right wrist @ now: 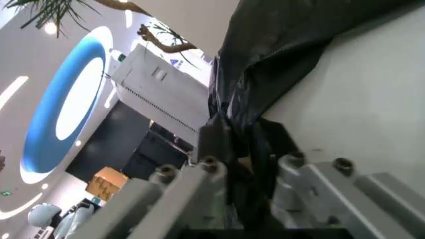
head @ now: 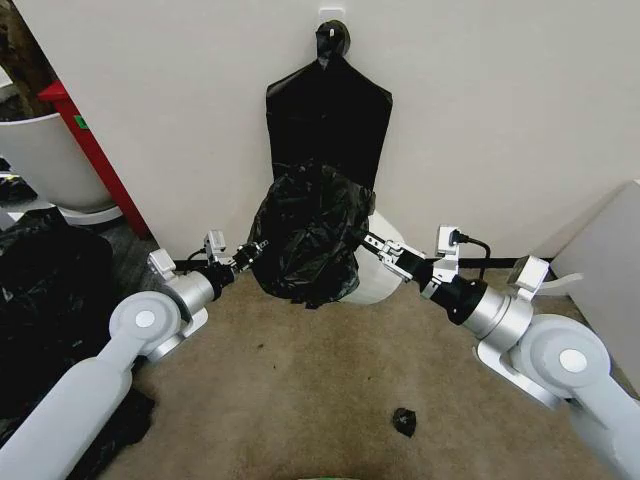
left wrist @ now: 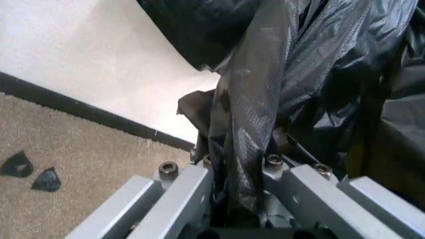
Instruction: Place the garbage bag over the trash bin.
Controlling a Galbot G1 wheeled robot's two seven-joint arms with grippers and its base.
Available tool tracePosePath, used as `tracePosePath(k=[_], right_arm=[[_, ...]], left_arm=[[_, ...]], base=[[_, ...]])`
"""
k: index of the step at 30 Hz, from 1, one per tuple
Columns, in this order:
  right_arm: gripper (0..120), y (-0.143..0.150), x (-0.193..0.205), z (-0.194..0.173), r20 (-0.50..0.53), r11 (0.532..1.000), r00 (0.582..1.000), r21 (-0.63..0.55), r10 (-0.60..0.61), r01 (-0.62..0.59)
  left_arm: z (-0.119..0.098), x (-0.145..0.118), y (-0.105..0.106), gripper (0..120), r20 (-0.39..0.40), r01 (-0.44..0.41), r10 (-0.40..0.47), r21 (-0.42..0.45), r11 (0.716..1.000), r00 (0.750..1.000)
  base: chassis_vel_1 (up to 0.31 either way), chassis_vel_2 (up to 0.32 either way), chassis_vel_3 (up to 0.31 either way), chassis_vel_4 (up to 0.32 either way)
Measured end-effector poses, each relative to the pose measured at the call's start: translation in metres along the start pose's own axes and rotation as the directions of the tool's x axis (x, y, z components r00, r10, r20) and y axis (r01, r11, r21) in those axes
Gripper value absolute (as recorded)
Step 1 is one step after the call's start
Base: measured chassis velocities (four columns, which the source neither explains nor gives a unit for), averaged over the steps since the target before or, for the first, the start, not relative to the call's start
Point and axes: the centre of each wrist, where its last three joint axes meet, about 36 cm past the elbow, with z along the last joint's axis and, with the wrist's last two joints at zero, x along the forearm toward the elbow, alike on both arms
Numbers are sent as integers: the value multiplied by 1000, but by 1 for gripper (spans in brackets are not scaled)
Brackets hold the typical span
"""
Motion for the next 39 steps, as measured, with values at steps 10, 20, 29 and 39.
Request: tracePosePath(k=[10,20,29,39], right_arm=[[0,-4,9,-1,18,999,999,15,40,-40],[0,-7,21,2,43,997,996,-3,72,-72],[0,4,11,5,31,1000,999,-6,18,-18],[0,0,9,3,12,1000,1000,26,11,-11]], left_arm=[[0,2,-1,1,3,-7,6,10,1000,1000],[-1,4,1,1,5,-10,10,25,1000,1000],[6,-2,7,1,-7,1,-1,15,1000,1000],[2,-4,10,1,-3,0,0,15,1000,1000]], base=[[0,0,0,0],[0,0,0,0],[0,0,0,0],[0,0,0,0]])
